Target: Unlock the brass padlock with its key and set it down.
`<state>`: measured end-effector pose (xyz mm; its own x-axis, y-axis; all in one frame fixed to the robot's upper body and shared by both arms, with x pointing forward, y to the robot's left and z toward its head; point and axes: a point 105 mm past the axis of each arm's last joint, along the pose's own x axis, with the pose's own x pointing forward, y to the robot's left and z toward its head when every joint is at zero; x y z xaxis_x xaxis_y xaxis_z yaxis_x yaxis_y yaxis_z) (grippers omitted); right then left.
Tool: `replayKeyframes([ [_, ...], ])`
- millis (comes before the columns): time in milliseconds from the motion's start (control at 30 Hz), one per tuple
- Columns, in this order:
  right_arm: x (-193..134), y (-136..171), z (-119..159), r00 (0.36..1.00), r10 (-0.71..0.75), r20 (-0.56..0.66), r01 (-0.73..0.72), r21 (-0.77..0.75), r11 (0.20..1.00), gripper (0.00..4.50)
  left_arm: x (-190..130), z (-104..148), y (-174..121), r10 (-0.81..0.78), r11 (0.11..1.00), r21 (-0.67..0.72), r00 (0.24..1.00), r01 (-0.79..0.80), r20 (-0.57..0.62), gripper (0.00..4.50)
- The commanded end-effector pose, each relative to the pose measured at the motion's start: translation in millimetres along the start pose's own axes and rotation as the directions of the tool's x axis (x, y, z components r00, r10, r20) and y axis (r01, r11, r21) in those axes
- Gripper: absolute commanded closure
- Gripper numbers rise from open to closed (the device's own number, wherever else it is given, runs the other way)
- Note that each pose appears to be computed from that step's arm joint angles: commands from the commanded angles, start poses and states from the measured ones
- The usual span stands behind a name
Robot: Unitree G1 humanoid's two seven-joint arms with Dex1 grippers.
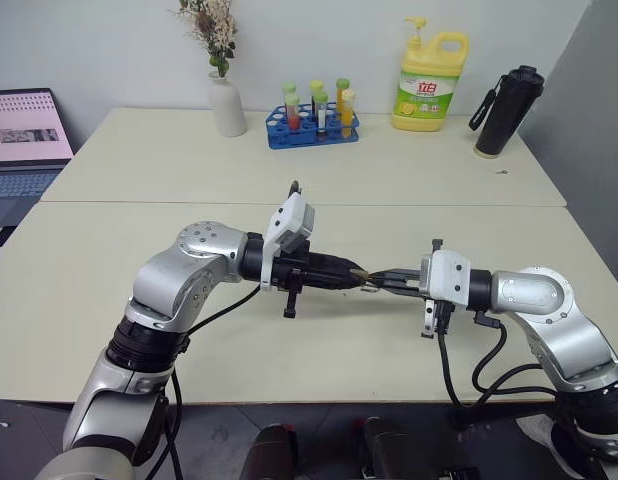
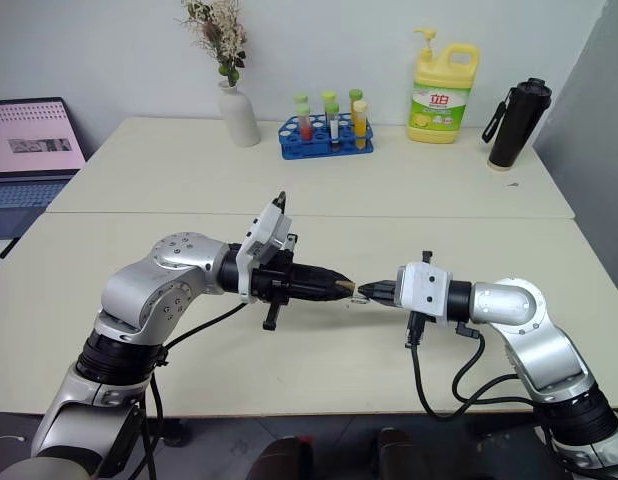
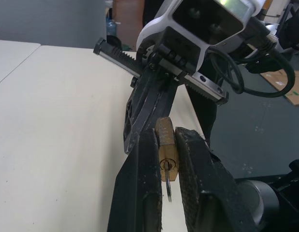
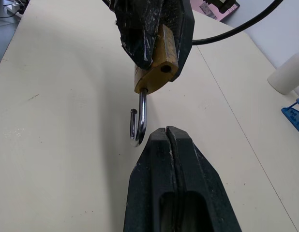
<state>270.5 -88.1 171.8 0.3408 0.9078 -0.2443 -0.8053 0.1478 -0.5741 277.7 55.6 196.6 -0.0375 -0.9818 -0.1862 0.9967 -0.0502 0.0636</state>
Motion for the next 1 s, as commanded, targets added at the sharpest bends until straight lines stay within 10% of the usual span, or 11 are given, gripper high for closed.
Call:
replayKeyframes([
  [33,-4,-1,5,1.0,0.002,0.007,-0.002,-0.035,0.999,4.5,-3,9,0,0.014,1.0,0.023,1.0,-0.015,0.027,4.35],
  [300,-24,17,-22,0.993,0.023,-0.114,-0.01,0.112,0.994,3.95,-1,-17,13,0.138,0.983,-0.118,0.99,-0.138,-0.006,4.35],
  [667,-25,26,-27,0.992,-0.009,-0.129,0.042,0.257,0.965,0.02,23,-65,22,0.235,0.935,-0.251,0.967,-0.252,-0.097,4.35],
  [1000,-18,26,-28,0.992,-0.026,-0.125,0.054,0.222,0.974,0.0,33,-79,30,0.274,0.906,-0.299,0.954,-0.299,-0.123,4.35],
])
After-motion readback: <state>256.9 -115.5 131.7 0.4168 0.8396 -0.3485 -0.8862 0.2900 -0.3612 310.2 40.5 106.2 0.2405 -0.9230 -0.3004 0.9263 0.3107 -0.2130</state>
